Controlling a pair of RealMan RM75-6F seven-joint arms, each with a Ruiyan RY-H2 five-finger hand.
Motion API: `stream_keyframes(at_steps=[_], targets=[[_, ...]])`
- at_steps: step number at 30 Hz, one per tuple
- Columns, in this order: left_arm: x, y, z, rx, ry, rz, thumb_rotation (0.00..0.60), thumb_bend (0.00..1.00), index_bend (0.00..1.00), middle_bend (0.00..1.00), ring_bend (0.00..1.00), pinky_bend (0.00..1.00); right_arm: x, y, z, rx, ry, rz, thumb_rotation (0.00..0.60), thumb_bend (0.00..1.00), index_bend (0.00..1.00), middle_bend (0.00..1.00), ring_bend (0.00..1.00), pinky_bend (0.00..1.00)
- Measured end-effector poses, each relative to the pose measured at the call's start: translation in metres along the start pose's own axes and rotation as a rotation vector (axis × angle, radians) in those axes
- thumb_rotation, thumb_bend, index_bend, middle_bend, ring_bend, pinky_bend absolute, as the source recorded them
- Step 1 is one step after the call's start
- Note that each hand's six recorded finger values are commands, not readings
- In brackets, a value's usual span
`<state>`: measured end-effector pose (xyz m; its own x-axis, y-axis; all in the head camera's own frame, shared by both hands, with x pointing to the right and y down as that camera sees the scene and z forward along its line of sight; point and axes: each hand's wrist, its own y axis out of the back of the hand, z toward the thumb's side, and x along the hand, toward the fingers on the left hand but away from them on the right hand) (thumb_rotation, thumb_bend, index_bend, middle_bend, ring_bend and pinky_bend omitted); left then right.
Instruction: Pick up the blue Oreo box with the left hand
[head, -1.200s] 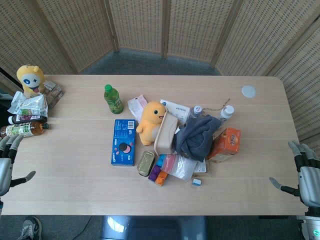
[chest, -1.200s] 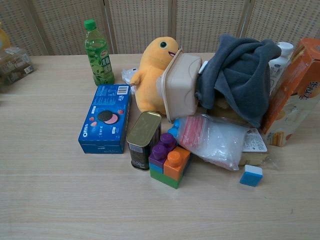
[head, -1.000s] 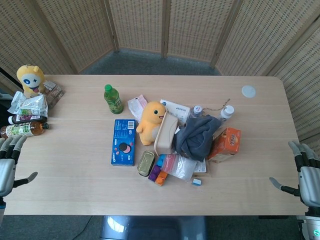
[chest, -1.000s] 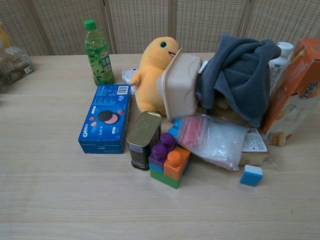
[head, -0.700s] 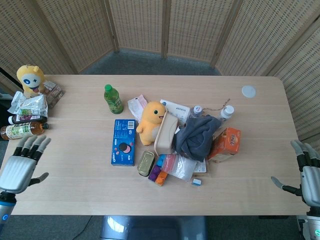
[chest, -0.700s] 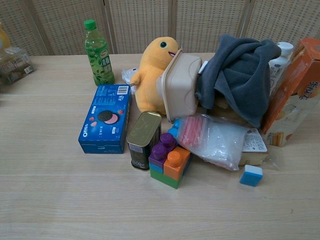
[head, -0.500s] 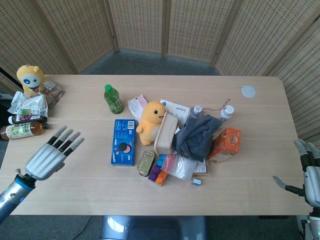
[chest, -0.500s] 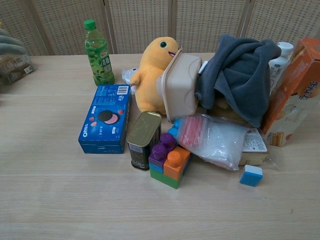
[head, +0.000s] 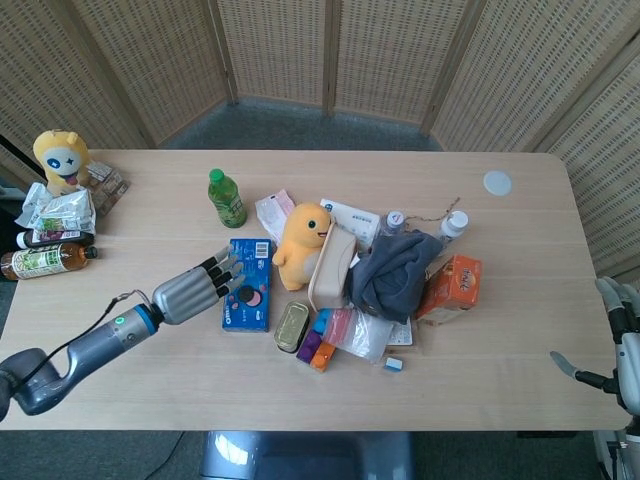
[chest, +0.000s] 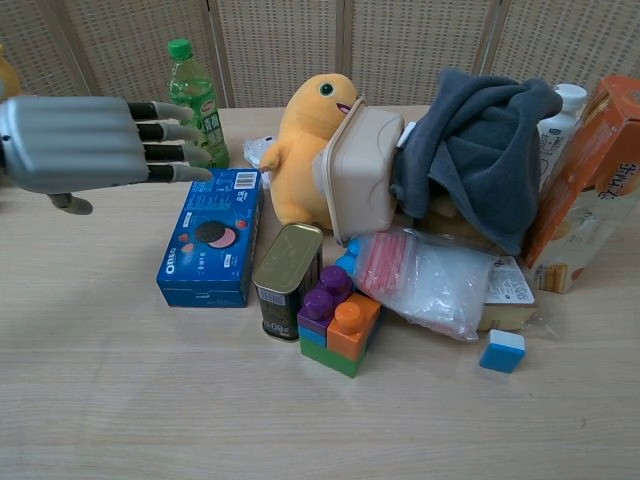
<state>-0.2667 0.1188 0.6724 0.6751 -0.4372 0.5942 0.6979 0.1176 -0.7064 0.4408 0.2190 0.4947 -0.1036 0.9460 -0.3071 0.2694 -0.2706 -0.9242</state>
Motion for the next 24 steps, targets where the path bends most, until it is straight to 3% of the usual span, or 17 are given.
stream_keyframes(at_steps=[11, 24], targets=[[0.052, 0.012, 0.028, -0.004, -0.047, 0.006, 0.600, 0.00, 0.00, 0.00, 0.00, 0.00, -0.001, 0.004, -0.002, -0.017, -0.006, -0.009, 0.532, 0.00, 0.00, 0.00, 0.00, 0.00], [0.072, 0.015, 0.065, 0.018, -0.137, 0.001, 0.600, 0.00, 0.00, 0.00, 0.00, 0.00, -0.001, 0.009, -0.005, -0.031, -0.013, -0.019, 0.537, 0.00, 0.00, 0.00, 0.00, 0.00]])
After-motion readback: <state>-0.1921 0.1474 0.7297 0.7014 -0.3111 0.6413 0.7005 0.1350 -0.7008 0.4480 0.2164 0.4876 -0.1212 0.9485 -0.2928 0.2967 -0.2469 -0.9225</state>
